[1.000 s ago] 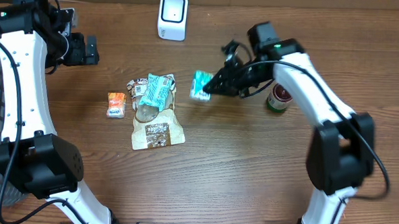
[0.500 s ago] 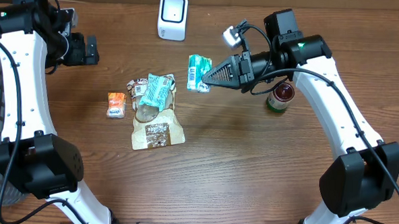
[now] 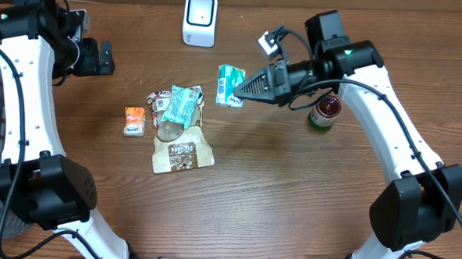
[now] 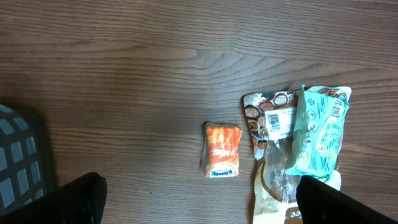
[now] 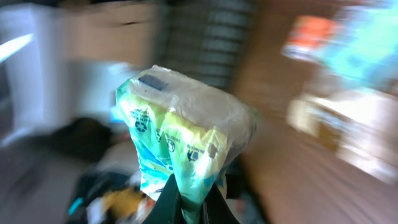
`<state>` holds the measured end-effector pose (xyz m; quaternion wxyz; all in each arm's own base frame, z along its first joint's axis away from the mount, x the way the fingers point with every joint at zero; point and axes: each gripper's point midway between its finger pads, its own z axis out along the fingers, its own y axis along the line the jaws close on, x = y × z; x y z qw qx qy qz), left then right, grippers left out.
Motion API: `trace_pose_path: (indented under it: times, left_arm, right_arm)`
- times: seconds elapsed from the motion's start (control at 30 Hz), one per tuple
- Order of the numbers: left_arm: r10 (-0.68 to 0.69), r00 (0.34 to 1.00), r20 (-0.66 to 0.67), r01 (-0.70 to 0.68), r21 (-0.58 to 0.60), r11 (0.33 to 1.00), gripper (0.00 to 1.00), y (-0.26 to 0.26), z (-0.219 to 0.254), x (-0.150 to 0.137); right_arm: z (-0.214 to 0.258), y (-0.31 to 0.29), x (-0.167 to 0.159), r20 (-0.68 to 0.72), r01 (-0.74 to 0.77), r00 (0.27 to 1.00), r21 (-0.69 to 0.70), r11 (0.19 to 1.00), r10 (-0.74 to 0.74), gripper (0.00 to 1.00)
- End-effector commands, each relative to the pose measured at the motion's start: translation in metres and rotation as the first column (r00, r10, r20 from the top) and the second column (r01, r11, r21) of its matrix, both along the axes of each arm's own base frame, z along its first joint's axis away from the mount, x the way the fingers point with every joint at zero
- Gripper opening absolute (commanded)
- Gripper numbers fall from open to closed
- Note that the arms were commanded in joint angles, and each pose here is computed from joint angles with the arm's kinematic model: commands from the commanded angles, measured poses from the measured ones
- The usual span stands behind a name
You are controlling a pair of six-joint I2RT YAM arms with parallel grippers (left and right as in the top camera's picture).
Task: Scan the item barcode
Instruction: 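Lift the tissue pack and raise it toward the scanner, then hold the tissue pack's barcode in front of the scanner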
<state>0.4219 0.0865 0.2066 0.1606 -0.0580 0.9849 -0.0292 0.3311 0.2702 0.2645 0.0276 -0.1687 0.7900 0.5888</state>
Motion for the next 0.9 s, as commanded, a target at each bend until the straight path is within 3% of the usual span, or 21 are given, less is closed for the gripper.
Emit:
trace_pose_path:
  times: [0.0, 0.13, 0.3, 0.47, 0.6, 0.7, 0.87]
  left_arm:
    - [-0.03, 0.999, 0.014, 0.03, 0.004, 1.0, 1.0, -0.005, 0.005, -0.001]
    - [-0.03, 0.999, 0.014, 0.03, 0.004, 1.0, 0.99, -0.005, 0.005, -0.001]
    - [-0.03, 0.999, 0.014, 0.03, 0.004, 1.0, 1.0, -0.005, 0.005, -0.001]
    - [-0.03, 0.999, 0.014, 0.03, 0.004, 1.0, 1.0, -0.005, 0.005, -0.001]
    - [-0.03, 0.999, 0.014, 0.03, 0.004, 1.0, 1.0, -0.005, 0.005, -0.001]
    - [-0.03, 0.999, 0.014, 0.03, 0.004, 1.0, 1.0, -0.005, 0.005, -0.001]
    - [-0.03, 0.999, 0.014, 0.03, 0.004, 1.0, 1.0, -0.005, 0.005, -0.001]
  right_arm:
    - [-0.045, -0.016, 0.033, 0.102, 0.269, 0.963, -0.444, 0.855, -0.25, 0.04]
    - [-0.029, -0.026, 0.069, 0.344, 0.463, 0.885, -0.592, 0.66, -0.313, 0.04]
    - [-0.011, -0.013, 0.134, 0.623, 0.639, 0.747, -0.574, 0.512, -0.234, 0.04]
    - [-0.029, 0.011, 0.217, 0.883, 0.816, 0.466, -0.454, 0.358, 0.058, 0.04]
    - [-0.048, 0.03, 0.268, 0.914, 0.899, 0.241, -0.337, 0.281, 0.325, 0.04]
    - [-0.066, 0.05, 0.293, 0.868, 0.907, 0.112, -0.288, 0.307, 0.484, 0.04]
    - [-0.105, 0.068, 0.303, 0.684, 0.856, 0.015, -0.385, 0.344, 0.729, 0.04]
